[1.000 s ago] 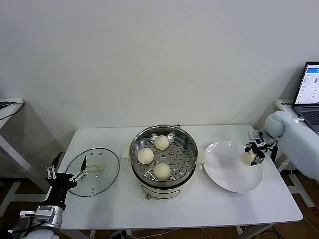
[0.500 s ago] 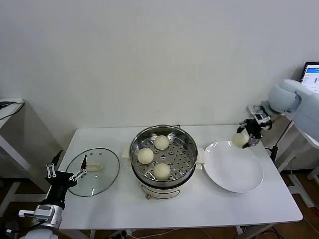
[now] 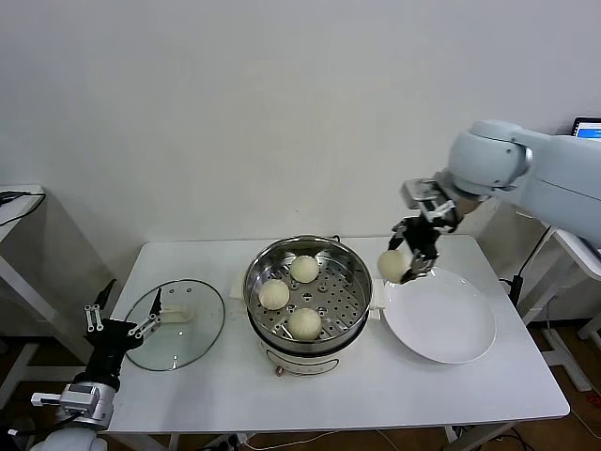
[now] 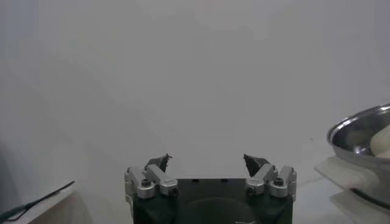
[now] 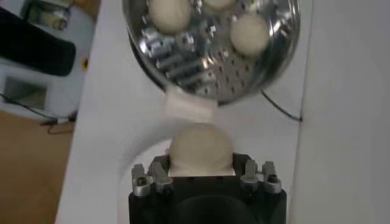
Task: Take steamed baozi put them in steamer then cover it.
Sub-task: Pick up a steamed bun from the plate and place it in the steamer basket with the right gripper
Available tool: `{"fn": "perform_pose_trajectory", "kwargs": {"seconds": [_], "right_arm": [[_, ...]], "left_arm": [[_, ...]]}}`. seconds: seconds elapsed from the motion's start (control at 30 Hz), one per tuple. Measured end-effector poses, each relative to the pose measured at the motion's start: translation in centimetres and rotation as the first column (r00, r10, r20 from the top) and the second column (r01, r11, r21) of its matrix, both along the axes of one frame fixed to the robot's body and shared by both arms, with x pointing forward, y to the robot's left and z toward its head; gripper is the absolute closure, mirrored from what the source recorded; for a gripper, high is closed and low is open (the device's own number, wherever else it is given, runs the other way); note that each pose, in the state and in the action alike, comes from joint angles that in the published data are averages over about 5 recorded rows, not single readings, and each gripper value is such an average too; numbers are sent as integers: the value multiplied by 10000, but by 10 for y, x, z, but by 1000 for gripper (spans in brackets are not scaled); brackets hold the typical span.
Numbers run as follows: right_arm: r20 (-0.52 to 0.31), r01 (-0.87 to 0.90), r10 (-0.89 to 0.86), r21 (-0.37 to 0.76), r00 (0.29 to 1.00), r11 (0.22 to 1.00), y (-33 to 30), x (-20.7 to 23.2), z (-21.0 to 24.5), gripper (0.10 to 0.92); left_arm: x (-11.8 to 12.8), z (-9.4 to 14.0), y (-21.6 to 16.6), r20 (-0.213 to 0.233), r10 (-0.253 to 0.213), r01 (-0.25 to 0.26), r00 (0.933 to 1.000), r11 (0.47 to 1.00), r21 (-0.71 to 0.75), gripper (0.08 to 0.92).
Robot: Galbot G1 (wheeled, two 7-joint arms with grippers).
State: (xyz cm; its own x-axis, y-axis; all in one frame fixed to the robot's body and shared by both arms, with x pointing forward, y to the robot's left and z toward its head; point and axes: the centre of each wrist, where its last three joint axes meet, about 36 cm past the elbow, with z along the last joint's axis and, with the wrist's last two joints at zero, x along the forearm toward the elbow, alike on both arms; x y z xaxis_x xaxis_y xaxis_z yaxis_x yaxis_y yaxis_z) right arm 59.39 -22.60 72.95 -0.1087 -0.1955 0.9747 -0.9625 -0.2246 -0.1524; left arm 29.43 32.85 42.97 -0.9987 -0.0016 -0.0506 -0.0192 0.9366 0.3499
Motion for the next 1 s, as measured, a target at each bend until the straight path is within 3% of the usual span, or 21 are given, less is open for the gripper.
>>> {"fn": "perform_pose_trajectory", "kwargs": {"seconds": [0.47,1.0], "right_arm": [[-528,-441,412,-540,9978,9976,77,28,-37,335],[-739,-249,181,-912,9971,9955,109,64,-99,335]], "left_arm": [[-1,-1,10,-78,231,-231,9997,9997,-35,177],[1,-4,17,-151,401,-402,9991,9992,-80,177]]}}
